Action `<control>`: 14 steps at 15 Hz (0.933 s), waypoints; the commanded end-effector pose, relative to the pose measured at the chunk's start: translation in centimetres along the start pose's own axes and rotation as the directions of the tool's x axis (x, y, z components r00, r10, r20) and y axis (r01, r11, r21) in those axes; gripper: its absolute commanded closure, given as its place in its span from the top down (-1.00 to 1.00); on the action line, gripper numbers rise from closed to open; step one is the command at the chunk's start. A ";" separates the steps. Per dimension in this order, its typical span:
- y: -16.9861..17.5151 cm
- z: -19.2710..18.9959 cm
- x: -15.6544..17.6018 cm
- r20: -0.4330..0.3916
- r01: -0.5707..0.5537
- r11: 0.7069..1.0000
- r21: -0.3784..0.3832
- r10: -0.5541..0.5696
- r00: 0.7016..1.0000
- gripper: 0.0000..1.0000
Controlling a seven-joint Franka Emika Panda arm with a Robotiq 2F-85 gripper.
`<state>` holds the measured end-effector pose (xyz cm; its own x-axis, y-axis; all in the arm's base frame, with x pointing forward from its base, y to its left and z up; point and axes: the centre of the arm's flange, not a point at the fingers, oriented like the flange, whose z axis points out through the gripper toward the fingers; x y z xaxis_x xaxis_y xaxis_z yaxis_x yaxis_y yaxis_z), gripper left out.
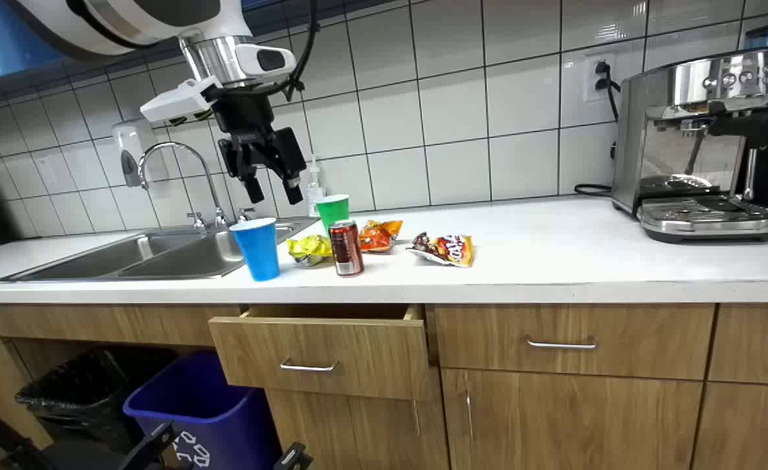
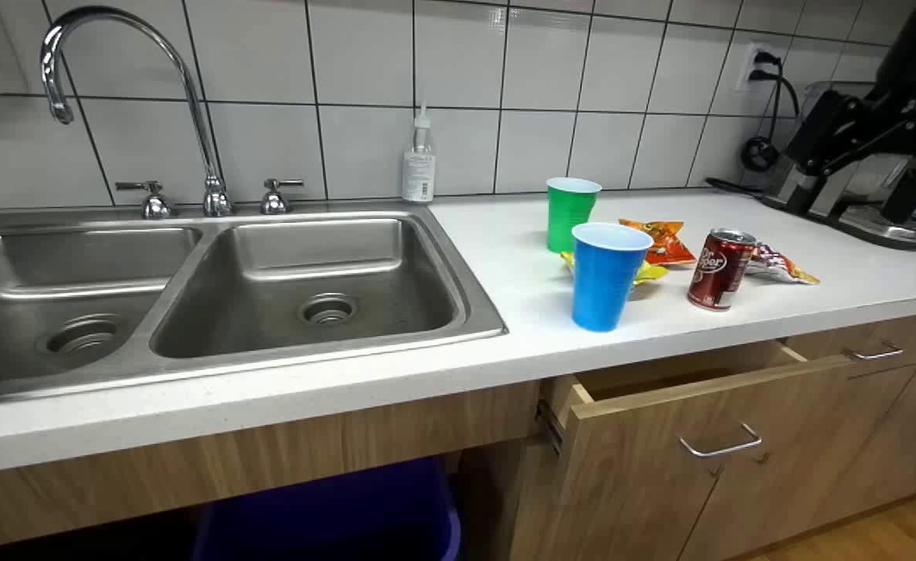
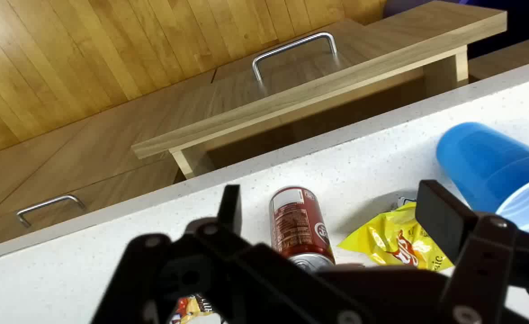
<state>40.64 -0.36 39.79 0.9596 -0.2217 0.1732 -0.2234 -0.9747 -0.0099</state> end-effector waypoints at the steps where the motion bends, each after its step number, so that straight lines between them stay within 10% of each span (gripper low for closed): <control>1: 0.0 0.0 0.0 0.000 0.000 1.000 0.000 0.000 1.000 1.00; 14: -1.6 5.2 -0.6 0.082 0.159 0.984 -0.082 -0.152 0.985 1.00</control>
<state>40.61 0.63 36.67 0.9829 -0.1476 0.1104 -0.1542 -0.9866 0.0532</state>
